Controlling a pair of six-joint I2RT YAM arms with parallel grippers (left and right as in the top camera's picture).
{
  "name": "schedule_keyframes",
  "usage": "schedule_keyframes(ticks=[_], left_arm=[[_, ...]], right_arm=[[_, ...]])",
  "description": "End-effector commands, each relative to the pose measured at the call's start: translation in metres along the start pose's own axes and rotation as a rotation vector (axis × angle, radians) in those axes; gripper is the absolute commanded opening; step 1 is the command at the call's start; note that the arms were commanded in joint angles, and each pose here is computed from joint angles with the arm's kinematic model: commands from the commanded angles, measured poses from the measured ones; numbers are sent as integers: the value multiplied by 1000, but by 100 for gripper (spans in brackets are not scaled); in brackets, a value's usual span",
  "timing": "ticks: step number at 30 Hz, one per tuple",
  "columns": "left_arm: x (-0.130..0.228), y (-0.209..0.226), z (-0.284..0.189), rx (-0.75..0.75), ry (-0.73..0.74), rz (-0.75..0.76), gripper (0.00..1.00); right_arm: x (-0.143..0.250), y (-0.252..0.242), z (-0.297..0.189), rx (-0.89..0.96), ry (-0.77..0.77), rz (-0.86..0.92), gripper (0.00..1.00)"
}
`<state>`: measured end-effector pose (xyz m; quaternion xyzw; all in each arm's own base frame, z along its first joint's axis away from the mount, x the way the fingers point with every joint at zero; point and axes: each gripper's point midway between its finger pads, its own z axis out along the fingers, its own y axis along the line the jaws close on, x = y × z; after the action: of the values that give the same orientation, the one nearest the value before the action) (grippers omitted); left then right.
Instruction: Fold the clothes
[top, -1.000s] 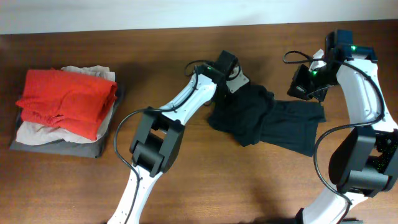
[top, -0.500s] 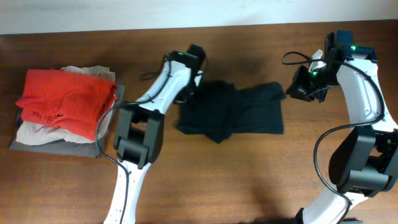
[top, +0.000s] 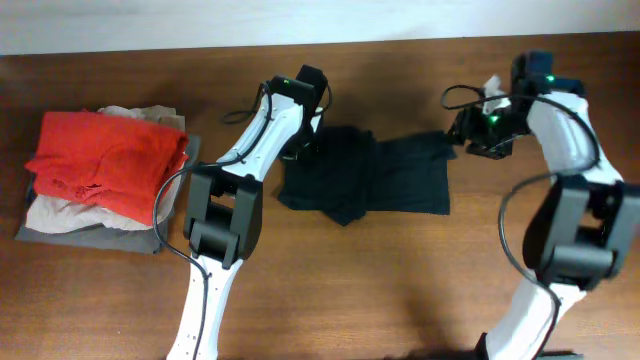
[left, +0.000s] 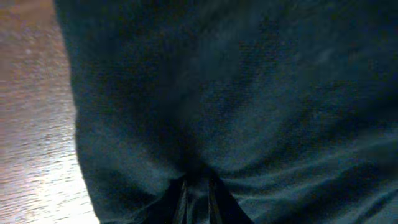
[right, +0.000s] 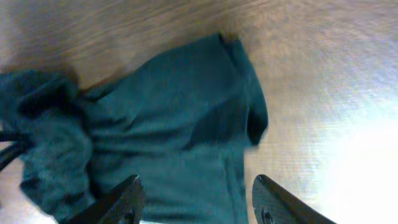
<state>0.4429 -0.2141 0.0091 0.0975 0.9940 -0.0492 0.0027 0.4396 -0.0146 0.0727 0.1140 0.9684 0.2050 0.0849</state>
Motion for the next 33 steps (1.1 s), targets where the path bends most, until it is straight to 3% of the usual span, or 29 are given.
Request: schedule_keyframes(ticks=[1,13,21,33], left_arm=[[-5,3,2,-19,-8,17,13],[-1,-9,3,-20,-2,64,13],[0,-10,3,-20,-1,67,13],[0,-10,3,-20,1,67,13]], right_arm=[[-7,-3,21,-44,11,-29,60],[7,-34,64,-125,108,-8,63],[35,-13,78,-234,224,-63,58],[56,-9,79,-220,305,-58,48]])
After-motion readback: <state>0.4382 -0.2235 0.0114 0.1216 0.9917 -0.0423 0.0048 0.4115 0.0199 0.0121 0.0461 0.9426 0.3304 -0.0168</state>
